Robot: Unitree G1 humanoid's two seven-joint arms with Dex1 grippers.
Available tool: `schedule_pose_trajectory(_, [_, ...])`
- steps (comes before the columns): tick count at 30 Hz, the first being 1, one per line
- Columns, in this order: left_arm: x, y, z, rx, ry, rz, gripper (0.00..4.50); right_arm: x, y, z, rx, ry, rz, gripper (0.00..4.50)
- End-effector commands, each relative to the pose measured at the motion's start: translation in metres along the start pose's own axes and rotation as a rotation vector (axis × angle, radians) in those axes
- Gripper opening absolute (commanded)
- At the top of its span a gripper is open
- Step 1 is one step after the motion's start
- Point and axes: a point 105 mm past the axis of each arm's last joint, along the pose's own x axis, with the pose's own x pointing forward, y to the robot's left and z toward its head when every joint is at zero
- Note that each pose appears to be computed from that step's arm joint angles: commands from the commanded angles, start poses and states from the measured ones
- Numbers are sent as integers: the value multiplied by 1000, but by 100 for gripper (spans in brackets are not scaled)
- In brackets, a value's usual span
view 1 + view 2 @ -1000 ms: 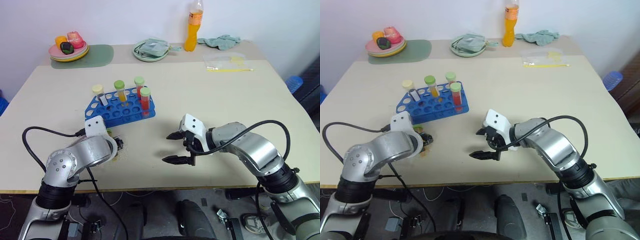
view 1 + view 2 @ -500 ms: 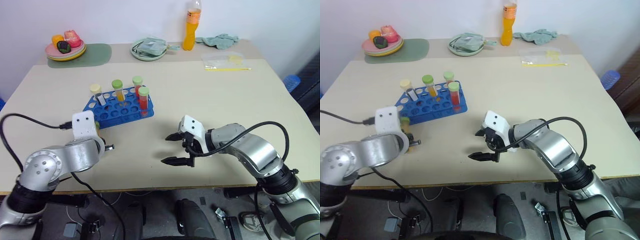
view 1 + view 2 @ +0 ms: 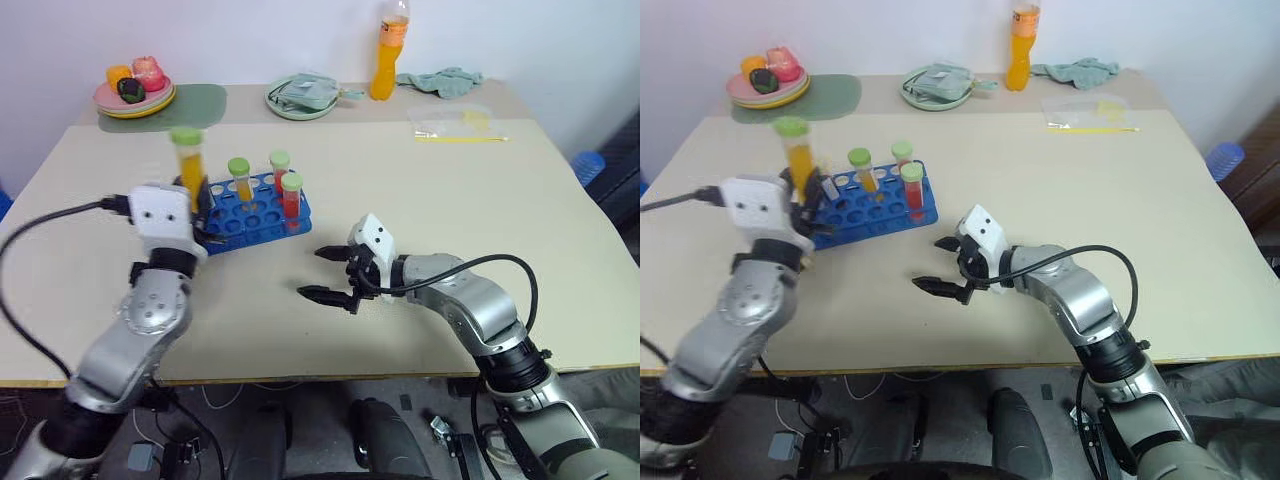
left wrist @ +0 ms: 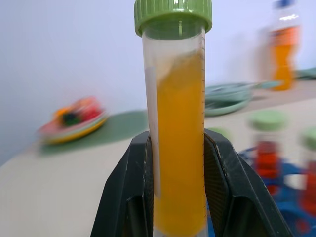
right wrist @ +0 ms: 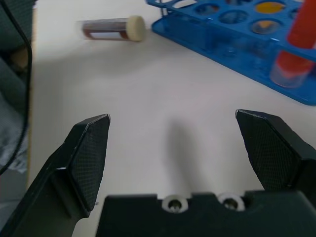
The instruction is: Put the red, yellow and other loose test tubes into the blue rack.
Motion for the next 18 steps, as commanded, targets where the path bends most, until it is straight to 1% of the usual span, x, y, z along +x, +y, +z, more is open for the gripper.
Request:
schedule_pose_trajectory(1, [6,-12,-5,52,-72,-58,78,-4,-4,7,-12,-42,-44,450])
schedule_pose_trajectory(8, [16,-26,-26,-9,-91,-60,78,-7,-5,9,2,-57,-81,450])
schedule_pose_trajectory(13, [24,-32,-35,-25,-107,-45,78,-8,-4,9,8,-62,-93,450])
schedule_pose_trajectory(18, [30,-31,-43,-47,-105,-15,78,-9,-6,10,6,-61,-100,450])
